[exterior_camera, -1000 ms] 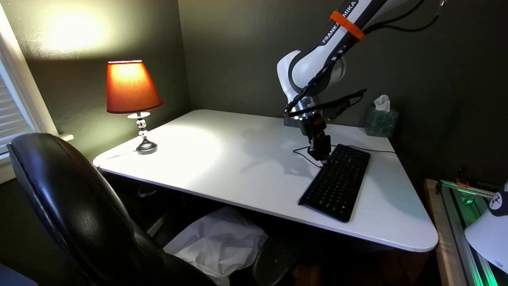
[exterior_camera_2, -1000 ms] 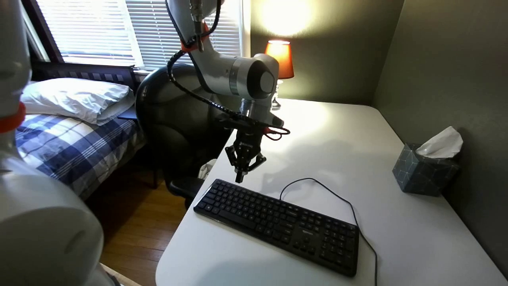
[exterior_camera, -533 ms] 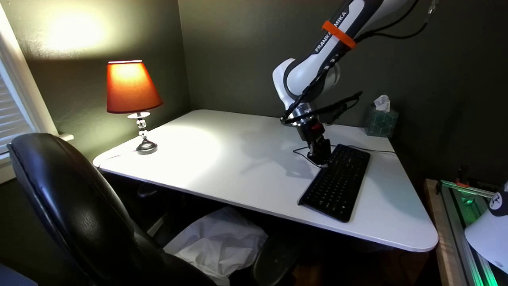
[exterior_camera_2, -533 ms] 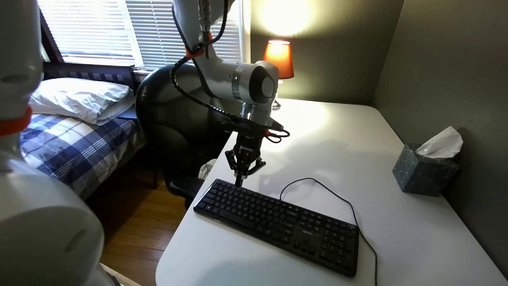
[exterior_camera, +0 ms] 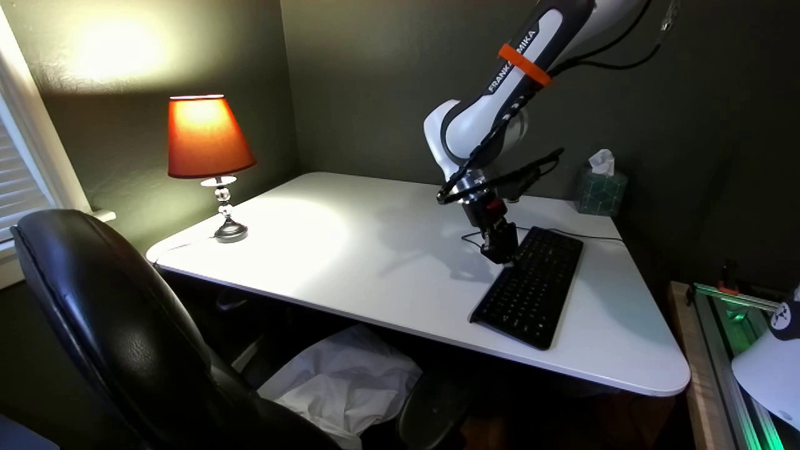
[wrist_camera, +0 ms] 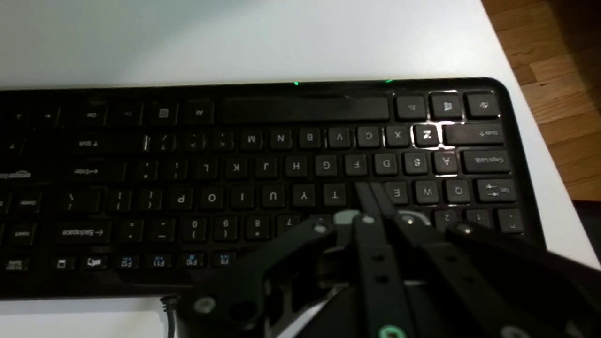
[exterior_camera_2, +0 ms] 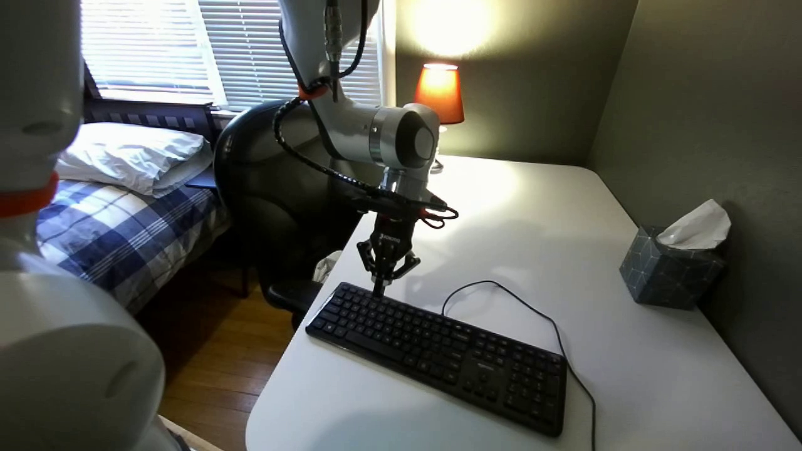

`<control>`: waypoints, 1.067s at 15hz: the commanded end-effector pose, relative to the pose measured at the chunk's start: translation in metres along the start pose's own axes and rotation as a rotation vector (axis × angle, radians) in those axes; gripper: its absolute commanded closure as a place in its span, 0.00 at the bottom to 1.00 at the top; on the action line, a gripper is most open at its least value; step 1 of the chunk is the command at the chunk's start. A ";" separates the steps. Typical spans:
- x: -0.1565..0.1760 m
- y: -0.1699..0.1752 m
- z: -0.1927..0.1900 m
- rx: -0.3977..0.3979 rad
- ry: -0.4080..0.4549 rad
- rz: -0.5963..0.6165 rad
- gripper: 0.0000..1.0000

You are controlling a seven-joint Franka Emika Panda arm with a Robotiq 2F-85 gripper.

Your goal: Press the F5 button on the keyboard

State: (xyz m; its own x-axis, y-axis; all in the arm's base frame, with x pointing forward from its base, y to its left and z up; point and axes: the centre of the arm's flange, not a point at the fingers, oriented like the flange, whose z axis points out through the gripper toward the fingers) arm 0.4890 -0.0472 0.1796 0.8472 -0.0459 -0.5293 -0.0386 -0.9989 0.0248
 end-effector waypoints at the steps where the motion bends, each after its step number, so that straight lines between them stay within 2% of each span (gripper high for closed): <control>1: 0.010 -0.003 0.003 -0.019 -0.037 -0.004 1.00; 16: 0.026 -0.002 0.013 -0.014 -0.081 -0.017 1.00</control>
State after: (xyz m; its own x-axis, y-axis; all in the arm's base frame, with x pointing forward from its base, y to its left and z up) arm 0.4987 -0.0474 0.1596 0.8194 -0.0430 -0.5716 -0.0346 -0.9991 0.0255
